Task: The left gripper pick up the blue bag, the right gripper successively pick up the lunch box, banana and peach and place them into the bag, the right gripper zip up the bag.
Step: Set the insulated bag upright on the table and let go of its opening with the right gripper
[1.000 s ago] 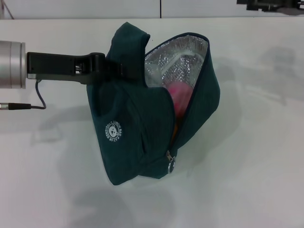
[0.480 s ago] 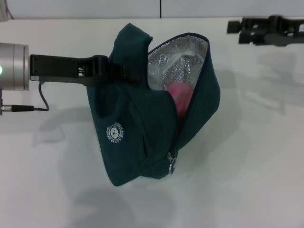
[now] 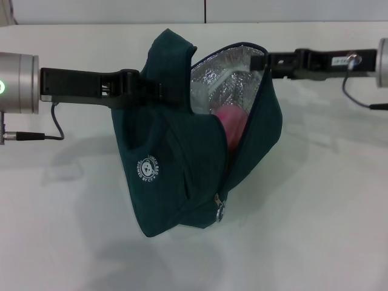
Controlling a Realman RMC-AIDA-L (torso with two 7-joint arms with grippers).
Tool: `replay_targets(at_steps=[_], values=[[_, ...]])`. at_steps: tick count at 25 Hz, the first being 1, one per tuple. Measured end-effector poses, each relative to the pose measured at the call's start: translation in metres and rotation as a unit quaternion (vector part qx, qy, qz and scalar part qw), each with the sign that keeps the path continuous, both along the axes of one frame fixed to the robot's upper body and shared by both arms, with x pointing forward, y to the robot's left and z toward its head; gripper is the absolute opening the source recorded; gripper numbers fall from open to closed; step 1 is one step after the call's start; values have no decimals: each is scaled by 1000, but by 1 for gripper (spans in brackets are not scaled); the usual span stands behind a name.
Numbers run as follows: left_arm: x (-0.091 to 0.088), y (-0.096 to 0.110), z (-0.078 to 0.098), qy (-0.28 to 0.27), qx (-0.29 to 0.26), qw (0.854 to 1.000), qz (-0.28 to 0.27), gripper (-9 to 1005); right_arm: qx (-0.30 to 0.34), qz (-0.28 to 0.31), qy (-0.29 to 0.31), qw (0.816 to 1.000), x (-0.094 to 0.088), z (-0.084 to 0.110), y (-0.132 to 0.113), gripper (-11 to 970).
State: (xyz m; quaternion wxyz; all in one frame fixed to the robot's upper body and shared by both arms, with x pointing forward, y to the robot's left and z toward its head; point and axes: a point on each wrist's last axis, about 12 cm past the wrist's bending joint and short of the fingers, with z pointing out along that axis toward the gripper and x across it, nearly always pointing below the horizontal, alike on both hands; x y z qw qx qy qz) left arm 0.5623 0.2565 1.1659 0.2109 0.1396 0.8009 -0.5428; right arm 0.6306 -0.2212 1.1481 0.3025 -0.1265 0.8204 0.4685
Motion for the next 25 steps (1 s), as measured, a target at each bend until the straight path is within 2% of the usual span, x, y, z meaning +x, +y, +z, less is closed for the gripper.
replay_targets(at_steps=[5, 10, 16, 21, 25], values=[[-1, 1, -1, 1, 0, 1000, 2, 36, -10, 10, 20, 1000, -2, -10, 10, 857], [-2, 1, -3, 2, -1, 1000, 2, 36, -6, 3, 27, 1000, -5, -14, 7, 854], [-2, 1, -3, 2, -1, 1000, 3, 36, 0, -8, 20, 1000, -8, -16, 1, 644], [-1, 1, -2, 1, 0, 1000, 2, 35, -1, -2, 10, 1000, -8, -13, 3, 406], [0, 1, -1, -1, 0, 1000, 2, 35, 2, 5, 2, 1000, -9, -9, 5, 374]])
